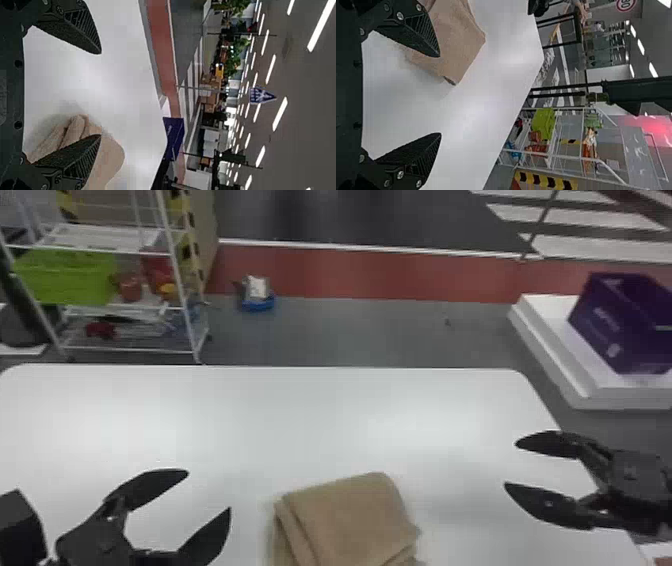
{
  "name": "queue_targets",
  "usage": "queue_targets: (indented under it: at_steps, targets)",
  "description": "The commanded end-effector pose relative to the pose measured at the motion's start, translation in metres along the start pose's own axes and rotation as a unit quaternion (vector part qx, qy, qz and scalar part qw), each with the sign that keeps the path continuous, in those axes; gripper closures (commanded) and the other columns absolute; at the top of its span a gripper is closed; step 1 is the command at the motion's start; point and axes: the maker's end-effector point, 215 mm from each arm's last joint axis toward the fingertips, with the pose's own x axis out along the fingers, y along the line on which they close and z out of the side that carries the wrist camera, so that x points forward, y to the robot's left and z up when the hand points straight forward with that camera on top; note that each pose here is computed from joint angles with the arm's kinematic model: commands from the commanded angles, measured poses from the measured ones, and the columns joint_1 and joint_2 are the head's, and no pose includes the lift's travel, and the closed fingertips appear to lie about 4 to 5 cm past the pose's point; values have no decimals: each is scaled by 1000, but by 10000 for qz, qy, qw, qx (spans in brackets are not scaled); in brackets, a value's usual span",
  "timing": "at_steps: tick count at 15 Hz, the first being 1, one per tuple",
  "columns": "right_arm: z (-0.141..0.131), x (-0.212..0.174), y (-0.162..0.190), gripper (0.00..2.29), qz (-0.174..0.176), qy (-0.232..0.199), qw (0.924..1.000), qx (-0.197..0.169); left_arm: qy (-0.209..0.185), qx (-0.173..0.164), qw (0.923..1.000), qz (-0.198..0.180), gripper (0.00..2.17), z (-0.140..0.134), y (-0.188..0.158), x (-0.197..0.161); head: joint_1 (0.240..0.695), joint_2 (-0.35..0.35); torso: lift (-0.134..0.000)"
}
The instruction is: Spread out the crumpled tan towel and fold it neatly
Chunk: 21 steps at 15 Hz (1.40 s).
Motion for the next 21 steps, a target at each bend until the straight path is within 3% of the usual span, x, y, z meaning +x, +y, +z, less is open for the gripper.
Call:
queue_targets:
  at_steps: [1, 3, 7, 13, 17, 21]
  targets:
    - [-6, -27, -15, 198, -420, -164, 9990, 45, 103, 444, 9984, -321, 151, -8, -42, 30, 695, -228, -122]
    - [-18, -34, -20, 198, -628, -118, 9978, 184, 107, 405, 9970, -649, 151, -14, -67, 52, 695, -346, -122]
    - [-53, -41, -27, 191, -1026, 219, 9936, 422, -117, 475, 9939, -987, 151, -7, -99, 82, 695, -350, -122]
    - [-82, -41, -14, 184, -1013, 390, 9922, 614, 186, 452, 9872, -1515, 151, -47, -144, 117, 695, -350, -122]
    - [-88, -49, -11, 184, -1069, 431, 9916, 590, 288, 545, 9845, -1645, 151, -66, -145, 131, 695, -350, -122]
    - [-87, -48, -9, 184, -1041, 406, 9921, 564, 562, 879, 9808, -1646, 151, -83, -135, 136, 695, -350, -122]
